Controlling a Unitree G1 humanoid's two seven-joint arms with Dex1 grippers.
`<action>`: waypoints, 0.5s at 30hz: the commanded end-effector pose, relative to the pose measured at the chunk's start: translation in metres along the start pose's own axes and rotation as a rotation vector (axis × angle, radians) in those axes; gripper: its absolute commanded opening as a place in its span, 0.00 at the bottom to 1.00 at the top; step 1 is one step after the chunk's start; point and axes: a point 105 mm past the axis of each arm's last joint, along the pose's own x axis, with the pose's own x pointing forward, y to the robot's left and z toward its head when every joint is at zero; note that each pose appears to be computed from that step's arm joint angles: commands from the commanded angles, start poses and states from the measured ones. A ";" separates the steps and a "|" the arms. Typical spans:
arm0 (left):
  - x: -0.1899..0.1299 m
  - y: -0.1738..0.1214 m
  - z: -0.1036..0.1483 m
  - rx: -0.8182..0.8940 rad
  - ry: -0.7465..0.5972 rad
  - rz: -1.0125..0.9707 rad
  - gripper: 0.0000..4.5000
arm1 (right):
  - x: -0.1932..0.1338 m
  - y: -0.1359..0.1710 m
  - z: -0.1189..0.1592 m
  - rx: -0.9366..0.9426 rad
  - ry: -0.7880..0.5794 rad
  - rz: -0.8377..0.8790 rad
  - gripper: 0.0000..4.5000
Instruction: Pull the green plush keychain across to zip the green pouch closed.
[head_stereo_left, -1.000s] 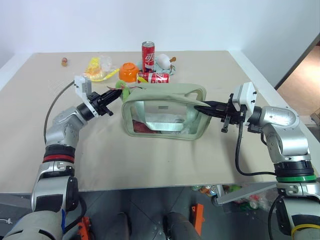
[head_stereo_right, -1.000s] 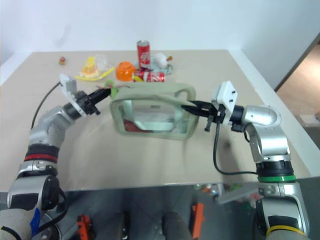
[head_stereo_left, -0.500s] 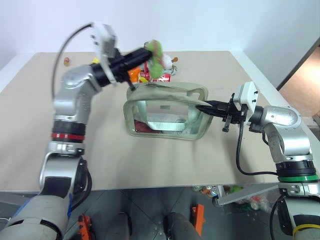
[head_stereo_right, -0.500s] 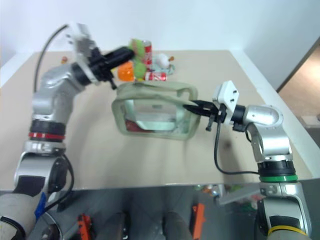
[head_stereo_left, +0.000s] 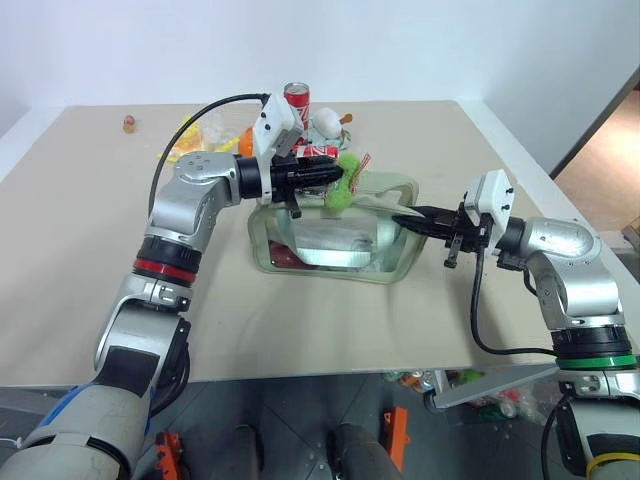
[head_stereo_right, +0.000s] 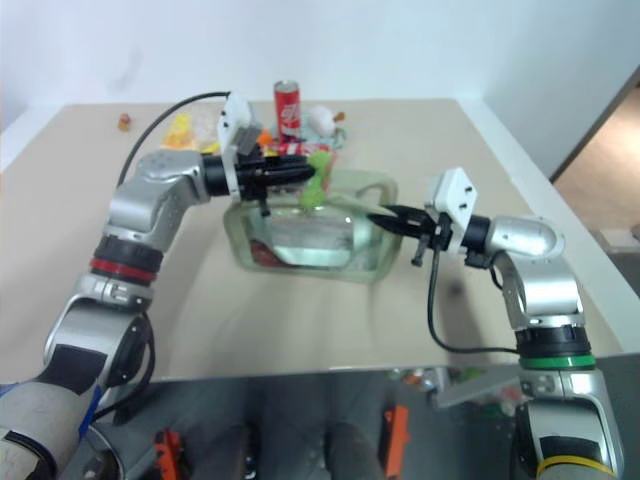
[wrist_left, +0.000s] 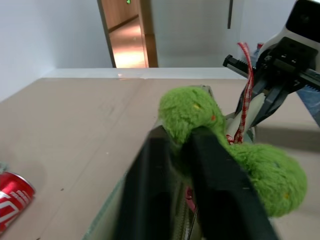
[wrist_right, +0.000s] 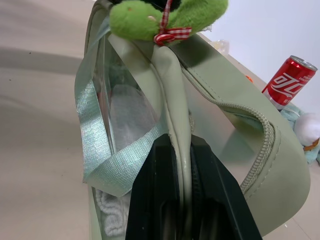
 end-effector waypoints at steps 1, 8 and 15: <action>-0.016 0.004 0.026 0.074 -0.034 0.025 0.51 | -0.001 -0.004 0.014 -0.056 -0.026 -0.008 0.00; -0.052 0.003 0.032 0.152 0.034 0.049 0.89 | 0.003 -0.005 0.013 -0.059 -0.030 0.010 0.00; -0.089 -0.020 0.010 0.110 0.125 0.069 0.89 | 0.004 -0.006 0.014 -0.060 -0.034 0.021 0.00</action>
